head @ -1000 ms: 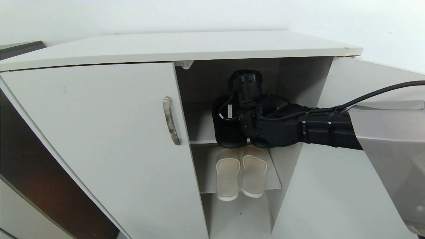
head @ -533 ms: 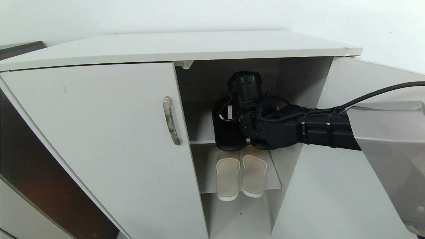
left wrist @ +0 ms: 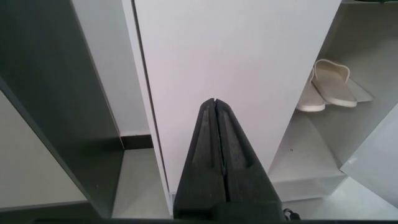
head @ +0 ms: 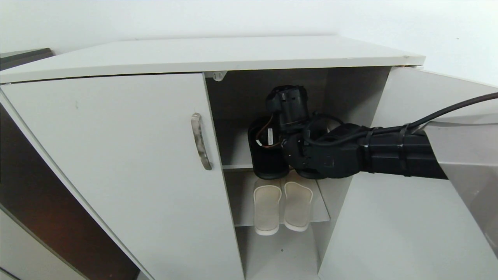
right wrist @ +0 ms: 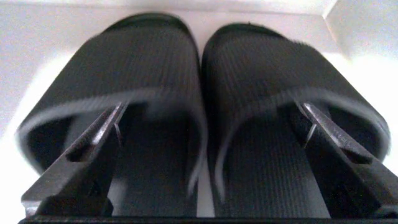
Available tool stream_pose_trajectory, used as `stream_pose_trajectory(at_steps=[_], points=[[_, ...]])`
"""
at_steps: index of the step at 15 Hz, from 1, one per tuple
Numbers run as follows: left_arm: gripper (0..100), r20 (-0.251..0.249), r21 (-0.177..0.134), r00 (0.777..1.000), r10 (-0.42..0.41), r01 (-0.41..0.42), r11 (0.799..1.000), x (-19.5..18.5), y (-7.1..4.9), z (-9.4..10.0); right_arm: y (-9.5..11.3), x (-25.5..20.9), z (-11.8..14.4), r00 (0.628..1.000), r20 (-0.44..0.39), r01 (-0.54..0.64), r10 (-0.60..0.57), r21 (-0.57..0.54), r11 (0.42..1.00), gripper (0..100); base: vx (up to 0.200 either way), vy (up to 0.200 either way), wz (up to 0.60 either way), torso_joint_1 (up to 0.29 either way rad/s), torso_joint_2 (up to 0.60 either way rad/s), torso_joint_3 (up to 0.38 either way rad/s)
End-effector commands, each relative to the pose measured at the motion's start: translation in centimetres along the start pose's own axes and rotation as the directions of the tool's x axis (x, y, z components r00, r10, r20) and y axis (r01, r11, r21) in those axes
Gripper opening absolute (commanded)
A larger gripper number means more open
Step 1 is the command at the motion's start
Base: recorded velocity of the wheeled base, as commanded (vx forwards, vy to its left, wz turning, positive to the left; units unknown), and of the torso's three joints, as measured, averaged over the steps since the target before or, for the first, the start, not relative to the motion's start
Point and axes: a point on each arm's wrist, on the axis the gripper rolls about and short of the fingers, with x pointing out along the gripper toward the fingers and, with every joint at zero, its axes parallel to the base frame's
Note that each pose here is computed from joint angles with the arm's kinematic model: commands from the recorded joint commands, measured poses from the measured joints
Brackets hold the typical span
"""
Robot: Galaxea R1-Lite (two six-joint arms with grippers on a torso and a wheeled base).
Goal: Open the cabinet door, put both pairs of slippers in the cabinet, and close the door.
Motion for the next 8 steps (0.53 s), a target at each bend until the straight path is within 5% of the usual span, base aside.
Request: stream_pose_trajectory(at_steps=[1,8], points=[[0,-0.001,0.000,1.000,0.000,0.000,1.000,0.0,0.0,0.0,-0.7,-4.0,0.9,1.000,0.009,-0.003,0.003,0.006,1.000,100,0.000,0.000,0.00,0.000,0.00,0.000],[0,-0.001,0.000,1.000,0.000,0.000,1.000,0.0,0.0,0.0,-3.3,-12.4,-1.5,0.991,0.021,-0.131,0.130,0.033,0.991,100,0.000,0.000,0.00,0.000,0.00,0.000]])
